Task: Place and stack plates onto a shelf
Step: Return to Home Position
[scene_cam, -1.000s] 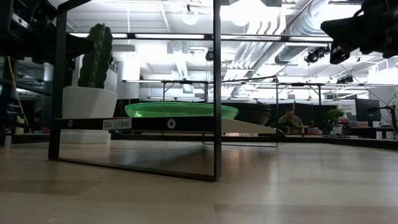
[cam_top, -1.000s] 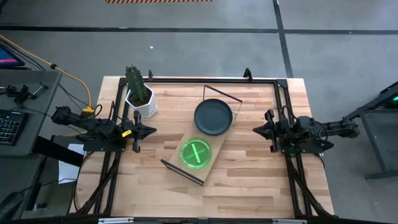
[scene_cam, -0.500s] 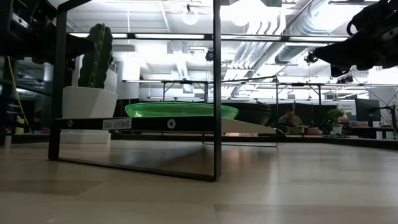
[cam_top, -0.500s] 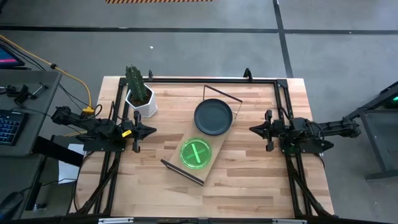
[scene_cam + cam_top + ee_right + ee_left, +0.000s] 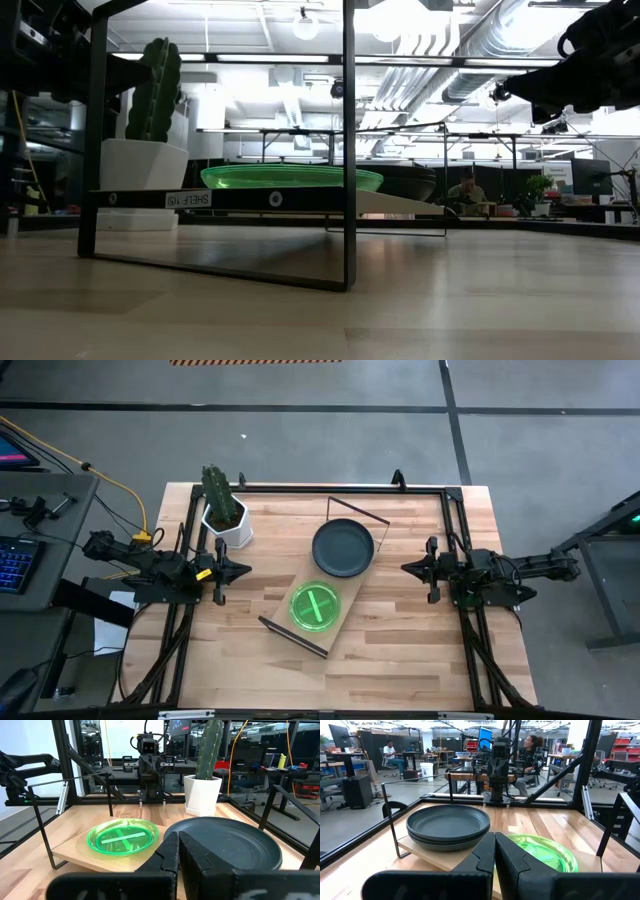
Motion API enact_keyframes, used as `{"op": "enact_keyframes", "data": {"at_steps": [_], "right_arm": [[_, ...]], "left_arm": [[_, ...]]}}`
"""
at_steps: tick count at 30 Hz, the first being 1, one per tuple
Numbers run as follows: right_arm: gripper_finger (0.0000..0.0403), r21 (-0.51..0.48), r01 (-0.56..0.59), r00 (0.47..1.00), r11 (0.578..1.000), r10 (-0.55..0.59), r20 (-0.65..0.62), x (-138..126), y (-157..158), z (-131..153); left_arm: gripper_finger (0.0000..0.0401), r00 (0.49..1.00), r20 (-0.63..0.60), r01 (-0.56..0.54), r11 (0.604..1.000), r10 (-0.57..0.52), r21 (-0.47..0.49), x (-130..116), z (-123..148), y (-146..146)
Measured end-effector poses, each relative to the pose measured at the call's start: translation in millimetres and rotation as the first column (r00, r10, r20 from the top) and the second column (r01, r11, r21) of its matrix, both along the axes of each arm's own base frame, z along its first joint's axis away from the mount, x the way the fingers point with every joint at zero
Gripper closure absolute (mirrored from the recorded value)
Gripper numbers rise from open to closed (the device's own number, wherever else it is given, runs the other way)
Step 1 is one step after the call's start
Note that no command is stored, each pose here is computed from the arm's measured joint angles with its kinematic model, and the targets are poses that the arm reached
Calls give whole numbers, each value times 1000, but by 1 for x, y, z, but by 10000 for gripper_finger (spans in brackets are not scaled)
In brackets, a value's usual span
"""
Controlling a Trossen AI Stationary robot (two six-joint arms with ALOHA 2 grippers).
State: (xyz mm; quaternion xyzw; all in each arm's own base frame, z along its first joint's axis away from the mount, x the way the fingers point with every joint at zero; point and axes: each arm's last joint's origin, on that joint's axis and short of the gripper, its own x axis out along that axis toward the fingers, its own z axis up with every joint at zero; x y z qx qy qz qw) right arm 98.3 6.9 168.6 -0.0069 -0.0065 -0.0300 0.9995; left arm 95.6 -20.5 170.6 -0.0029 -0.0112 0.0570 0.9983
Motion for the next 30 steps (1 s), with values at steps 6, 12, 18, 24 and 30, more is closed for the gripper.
{"op": "enact_keyframes", "data": {"at_steps": [6,12,18,24,30], "right_arm": [[402,0,0,1000,1000,0,0,0,0,0],[402,0,0,1000,1000,0,0,0,0,0],[402,0,1,1000,1000,-1,0,0,0,0],[402,0,1,1000,1000,-1,0,0,0,0],[402,0,1,1000,1000,-1,0,0,0,0]], "left_arm": [[398,1000,0,0,1000,0,0,0,0,0],[398,1000,0,0,1000,0,-1,0,0,0],[398,1000,2,1,1000,-1,-18,0,0,0],[398,1000,-14,3,993,-1,116,0,0,1],[398,990,6,140,982,-142,127,0,0,6]]}}
